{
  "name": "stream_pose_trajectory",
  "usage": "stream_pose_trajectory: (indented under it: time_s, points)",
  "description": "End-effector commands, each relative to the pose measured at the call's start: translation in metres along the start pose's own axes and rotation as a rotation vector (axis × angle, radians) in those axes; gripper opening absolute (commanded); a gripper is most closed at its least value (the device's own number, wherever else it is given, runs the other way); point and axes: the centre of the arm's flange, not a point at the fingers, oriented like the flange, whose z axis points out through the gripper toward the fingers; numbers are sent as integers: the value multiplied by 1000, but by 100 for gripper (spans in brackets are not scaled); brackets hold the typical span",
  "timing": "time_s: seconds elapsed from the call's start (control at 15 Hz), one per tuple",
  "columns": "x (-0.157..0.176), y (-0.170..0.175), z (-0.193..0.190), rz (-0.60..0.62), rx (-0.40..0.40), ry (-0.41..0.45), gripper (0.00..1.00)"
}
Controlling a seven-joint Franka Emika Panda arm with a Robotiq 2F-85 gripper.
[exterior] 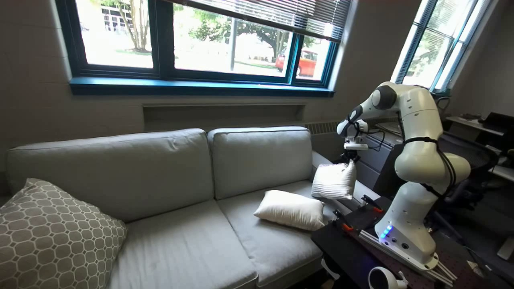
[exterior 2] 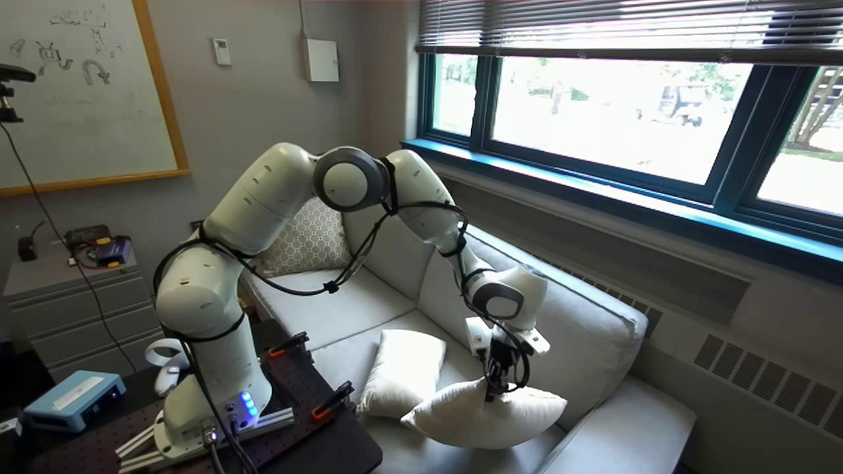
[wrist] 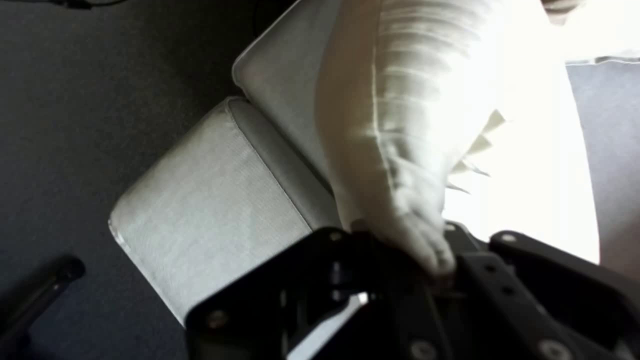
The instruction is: Put the pillows upright against the arm rest
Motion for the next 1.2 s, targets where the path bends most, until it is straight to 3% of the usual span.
stream_pose_trajectory:
  time_s: [0.0, 0.33, 0.73, 0.87, 1.13]
  points:
    - [18, 21, 14, 164, 126, -14, 10]
    - [47, 51, 26, 312, 224, 35, 9]
    - [60, 77, 50, 354, 166, 147, 9]
    - [52, 84, 68, 350, 145, 125, 9]
    - [24, 105, 110, 354, 100, 0, 9]
